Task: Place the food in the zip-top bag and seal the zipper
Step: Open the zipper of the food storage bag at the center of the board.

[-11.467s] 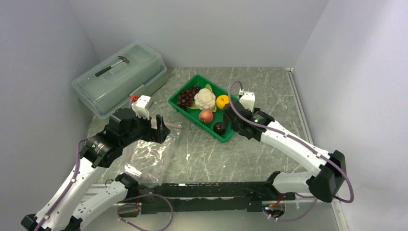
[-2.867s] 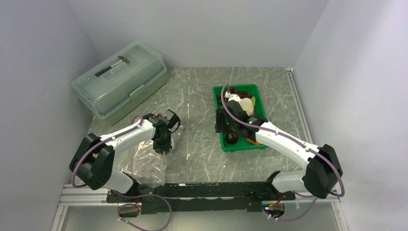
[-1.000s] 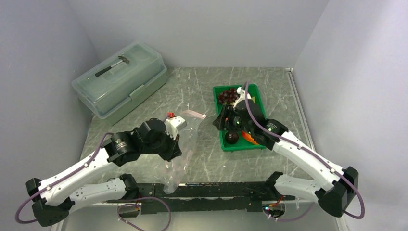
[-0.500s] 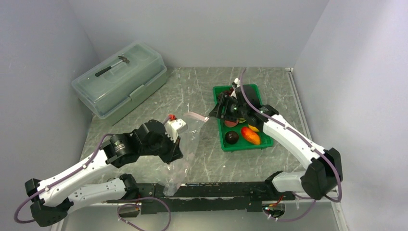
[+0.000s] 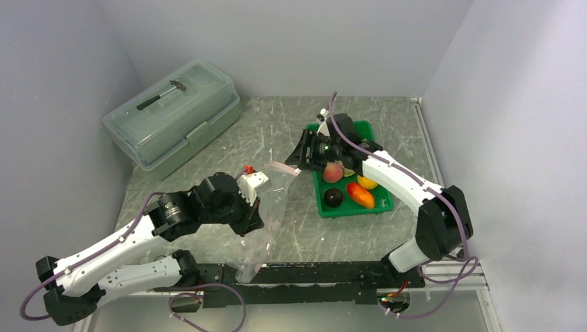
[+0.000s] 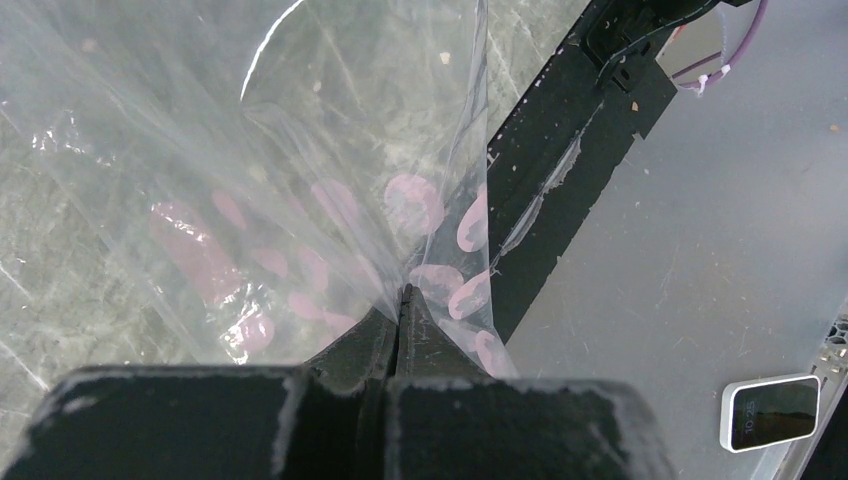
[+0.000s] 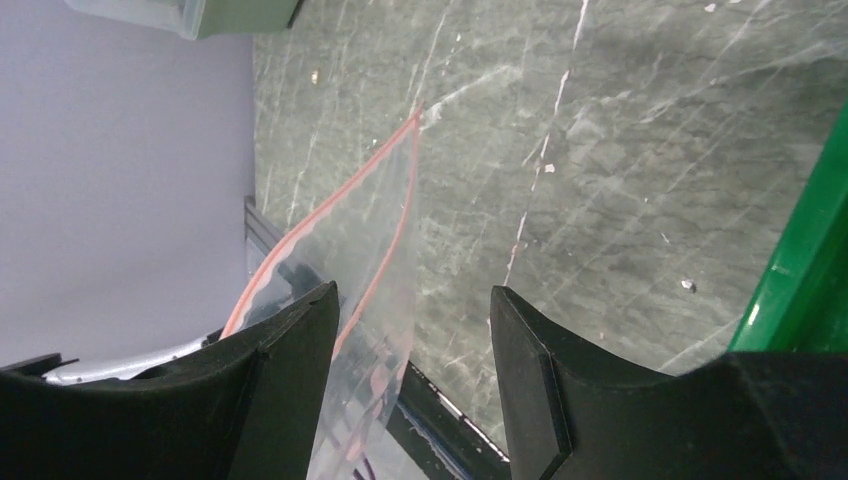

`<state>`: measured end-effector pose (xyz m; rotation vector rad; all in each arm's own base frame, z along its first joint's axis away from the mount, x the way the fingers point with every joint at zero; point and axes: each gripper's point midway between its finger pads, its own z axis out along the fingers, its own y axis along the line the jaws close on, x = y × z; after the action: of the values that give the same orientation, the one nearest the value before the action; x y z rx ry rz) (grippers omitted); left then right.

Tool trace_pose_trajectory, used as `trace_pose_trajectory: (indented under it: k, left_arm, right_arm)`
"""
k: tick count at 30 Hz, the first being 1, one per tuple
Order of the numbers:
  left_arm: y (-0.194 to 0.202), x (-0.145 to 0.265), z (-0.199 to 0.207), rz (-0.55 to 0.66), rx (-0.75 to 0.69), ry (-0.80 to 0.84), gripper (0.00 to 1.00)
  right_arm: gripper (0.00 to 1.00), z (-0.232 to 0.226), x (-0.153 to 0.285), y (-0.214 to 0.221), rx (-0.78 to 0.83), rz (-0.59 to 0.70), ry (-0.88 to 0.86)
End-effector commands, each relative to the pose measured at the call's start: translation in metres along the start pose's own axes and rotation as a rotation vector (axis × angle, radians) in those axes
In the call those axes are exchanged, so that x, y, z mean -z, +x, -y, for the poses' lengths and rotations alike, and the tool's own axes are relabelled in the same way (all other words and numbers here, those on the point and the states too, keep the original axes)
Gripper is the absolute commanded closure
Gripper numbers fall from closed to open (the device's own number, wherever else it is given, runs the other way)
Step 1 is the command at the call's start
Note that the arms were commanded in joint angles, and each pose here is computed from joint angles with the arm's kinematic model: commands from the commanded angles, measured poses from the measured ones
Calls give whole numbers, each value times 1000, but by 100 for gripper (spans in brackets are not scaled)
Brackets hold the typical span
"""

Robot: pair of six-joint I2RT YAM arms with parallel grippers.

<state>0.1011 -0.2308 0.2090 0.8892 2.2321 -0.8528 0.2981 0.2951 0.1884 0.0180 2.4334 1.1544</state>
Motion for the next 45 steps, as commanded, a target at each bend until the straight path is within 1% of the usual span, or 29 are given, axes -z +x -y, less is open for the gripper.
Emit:
trace_pose_trajectory:
  k: [1, 12, 17, 19, 21, 27, 29, 36, 39, 41, 42, 45]
  left_arm:
    - [-7, -1, 8, 28, -29, 43, 100]
    - [-7, 0, 6, 34, -29, 34, 100]
    - [-7, 0, 6, 34, -29, 33, 100]
    - [-7, 0, 6, 33, -30, 30, 100]
    - [-6, 0, 5, 31, -29, 28, 100]
    - [-7, -1, 4, 30, -24, 19, 100]
    - [-6, -1, 3, 29, -23, 15, 100]
    - [-6, -3, -5, 20, -4, -37, 99]
    - [-7, -2, -11, 19, 4, -74, 85]
    - [-8, -1, -13, 25, 9, -85, 72]
    - [-8, 0, -14, 28, 11, -93, 64]
    - [-9, 2, -19, 42, 20, -124, 46]
  right_arm:
    - [40, -33, 3, -12, 29, 10, -127]
    - [41, -39, -14, 22, 62, -93, -137]
    - [46, -39, -19, 38, 65, -127, -146]
    - [50, -40, -20, 43, 66, -140, -149]
    - [57, -41, -19, 44, 67, -139, -156]
    - [91, -42, -17, 45, 69, -139, -158]
    - [100, -44, -16, 43, 74, -130, -159]
    - [100, -52, -7, 31, 102, -84, -144]
    - [100, -56, -3, 22, 118, -50, -130]
    - [100, -59, 0, 16, 129, -30, -120]
    - [100, -61, 1, 12, 136, -17, -116]
    - [100, -64, 4, 3, 155, 8, -98]
